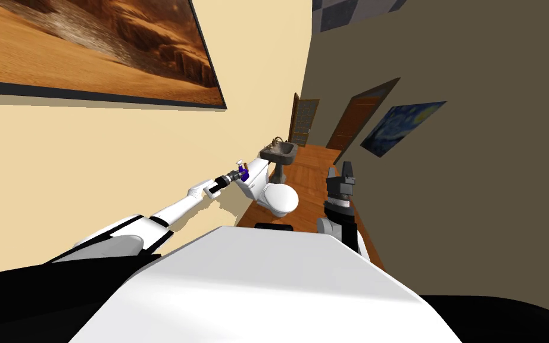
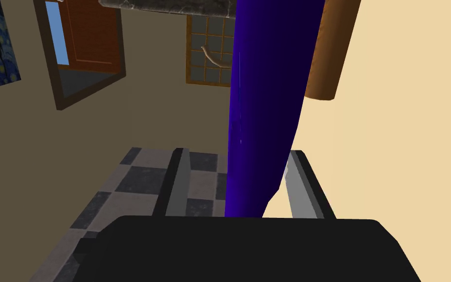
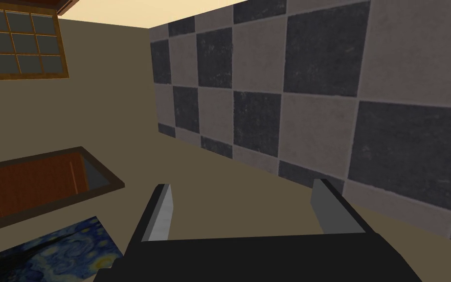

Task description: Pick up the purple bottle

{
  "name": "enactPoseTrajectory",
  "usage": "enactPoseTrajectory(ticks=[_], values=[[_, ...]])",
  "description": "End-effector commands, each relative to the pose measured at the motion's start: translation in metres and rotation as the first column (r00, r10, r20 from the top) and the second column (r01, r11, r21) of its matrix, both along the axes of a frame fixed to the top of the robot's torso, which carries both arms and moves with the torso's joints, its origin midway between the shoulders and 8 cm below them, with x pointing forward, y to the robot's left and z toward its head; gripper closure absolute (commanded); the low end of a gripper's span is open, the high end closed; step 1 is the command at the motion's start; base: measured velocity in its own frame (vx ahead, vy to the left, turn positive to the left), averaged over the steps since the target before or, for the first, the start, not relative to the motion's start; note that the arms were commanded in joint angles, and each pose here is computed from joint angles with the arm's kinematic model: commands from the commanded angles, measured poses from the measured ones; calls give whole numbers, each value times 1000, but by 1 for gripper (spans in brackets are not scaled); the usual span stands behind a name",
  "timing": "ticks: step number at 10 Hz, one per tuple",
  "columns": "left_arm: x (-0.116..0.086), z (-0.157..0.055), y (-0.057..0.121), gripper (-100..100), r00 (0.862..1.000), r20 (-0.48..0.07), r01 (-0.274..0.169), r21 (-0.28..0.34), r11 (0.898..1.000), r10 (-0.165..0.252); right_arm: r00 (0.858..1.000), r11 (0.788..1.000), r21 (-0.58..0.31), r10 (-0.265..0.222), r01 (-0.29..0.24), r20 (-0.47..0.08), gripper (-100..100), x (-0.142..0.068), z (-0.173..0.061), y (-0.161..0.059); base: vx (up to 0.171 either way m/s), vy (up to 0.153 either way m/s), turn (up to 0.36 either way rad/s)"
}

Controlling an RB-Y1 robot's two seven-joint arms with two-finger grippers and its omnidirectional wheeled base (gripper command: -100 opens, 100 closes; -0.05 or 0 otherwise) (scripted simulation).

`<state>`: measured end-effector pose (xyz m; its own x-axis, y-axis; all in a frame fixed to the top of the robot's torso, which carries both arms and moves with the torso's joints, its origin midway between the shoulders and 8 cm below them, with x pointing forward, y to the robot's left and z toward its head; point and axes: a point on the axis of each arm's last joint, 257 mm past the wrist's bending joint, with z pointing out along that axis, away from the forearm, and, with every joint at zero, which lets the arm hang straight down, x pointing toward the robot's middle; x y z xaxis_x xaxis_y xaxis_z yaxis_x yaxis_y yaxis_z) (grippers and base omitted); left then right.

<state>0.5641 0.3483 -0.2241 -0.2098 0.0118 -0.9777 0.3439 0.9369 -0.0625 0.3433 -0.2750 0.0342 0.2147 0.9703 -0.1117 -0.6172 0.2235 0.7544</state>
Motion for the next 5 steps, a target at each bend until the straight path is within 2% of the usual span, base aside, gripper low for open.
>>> enactPoseTrajectory(ticks=[1, 4, 5], values=[[0, 0, 0, 100, 1000, 0, 0, 0, 1000, 0, 1000, 1000, 0, 0, 0, 0, 0, 0, 0, 0, 0, 0, 0], [0, 0, 1, 100, 1000, 1, -1, 2, 1000, 1, 1000, 1000, 0, 0, 0, 0, 0, 0, 0, 0, 0, 0, 0], [0, 0, 1, 0, 1000, 0, -1, 2, 1000, 1, 1000, 1000, 0, 0, 0, 0, 0, 0, 0, 0, 0, 0, 0]])
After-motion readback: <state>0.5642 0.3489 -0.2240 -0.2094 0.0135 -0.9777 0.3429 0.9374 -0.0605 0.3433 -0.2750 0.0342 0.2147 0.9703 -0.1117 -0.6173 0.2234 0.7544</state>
